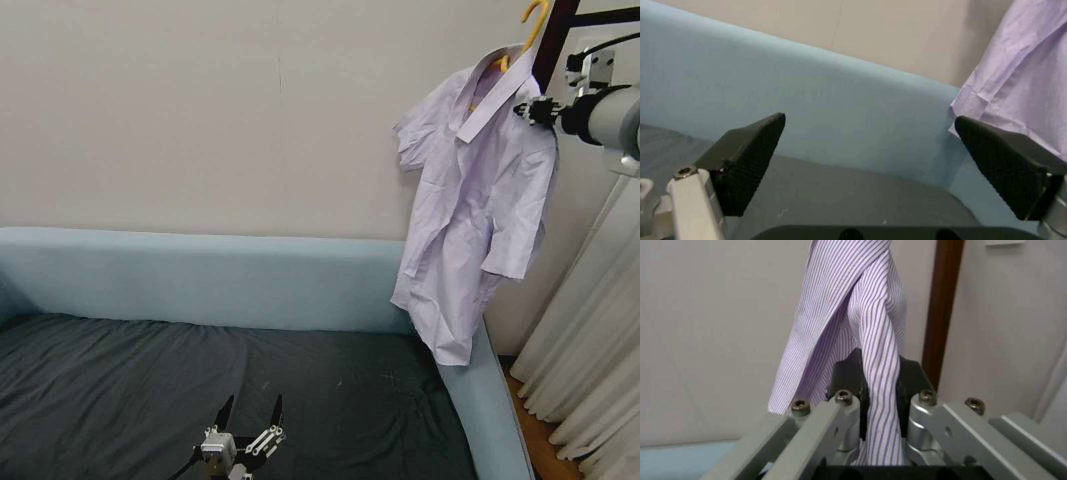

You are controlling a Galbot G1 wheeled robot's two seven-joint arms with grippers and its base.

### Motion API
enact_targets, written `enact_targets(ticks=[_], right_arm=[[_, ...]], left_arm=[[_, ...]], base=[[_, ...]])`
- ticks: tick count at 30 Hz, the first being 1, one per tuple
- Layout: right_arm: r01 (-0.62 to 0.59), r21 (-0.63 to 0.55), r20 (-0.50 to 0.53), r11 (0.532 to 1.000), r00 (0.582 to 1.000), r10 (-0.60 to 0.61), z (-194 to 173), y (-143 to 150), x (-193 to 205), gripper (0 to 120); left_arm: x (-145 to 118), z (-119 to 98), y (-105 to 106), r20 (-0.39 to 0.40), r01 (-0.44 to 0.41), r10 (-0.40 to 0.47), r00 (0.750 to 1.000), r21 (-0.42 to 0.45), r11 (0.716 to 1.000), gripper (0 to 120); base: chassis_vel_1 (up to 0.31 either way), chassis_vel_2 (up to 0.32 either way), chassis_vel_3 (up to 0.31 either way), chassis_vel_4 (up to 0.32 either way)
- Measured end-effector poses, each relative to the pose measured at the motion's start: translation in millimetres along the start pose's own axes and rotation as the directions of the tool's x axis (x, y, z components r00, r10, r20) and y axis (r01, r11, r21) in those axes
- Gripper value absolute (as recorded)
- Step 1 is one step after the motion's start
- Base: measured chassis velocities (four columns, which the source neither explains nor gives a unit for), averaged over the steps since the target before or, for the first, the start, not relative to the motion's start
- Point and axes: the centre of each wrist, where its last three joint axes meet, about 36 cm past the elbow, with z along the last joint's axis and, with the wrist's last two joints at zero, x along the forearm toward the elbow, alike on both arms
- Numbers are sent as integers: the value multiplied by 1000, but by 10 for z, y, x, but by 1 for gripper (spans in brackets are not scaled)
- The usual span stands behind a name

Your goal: Pick up the clothes from the sofa and hang them on the clothes hanger.

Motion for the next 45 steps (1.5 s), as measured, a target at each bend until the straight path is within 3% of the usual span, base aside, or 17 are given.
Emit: enact_targets(ticks=[12, 22, 34, 45], right_arm=[[-165, 44, 13, 985, 986, 165, 49, -193, 115, 7], [-226, 70, 2, 972, 974, 226, 79, -389, 116, 7], [-265, 210, 37, 941, 964, 264, 139, -500, -505, 7], [-320, 269, 62, 909, 947, 315, 27, -545, -918, 7]], left_arm=[[-33, 11, 24, 2, 8, -8, 1000, 0, 1000, 100], [3, 25, -15, -1, 4, -4, 1000, 9, 1000, 100], [-3, -23, 17, 21, 8, -8, 1000, 10, 1000, 100], [30, 19, 22, 18, 21, -21, 1000, 18, 1000, 100]], base=[[0, 0, 0, 0], [0, 0, 0, 0], [0, 0, 0, 0], [0, 0, 0, 0]])
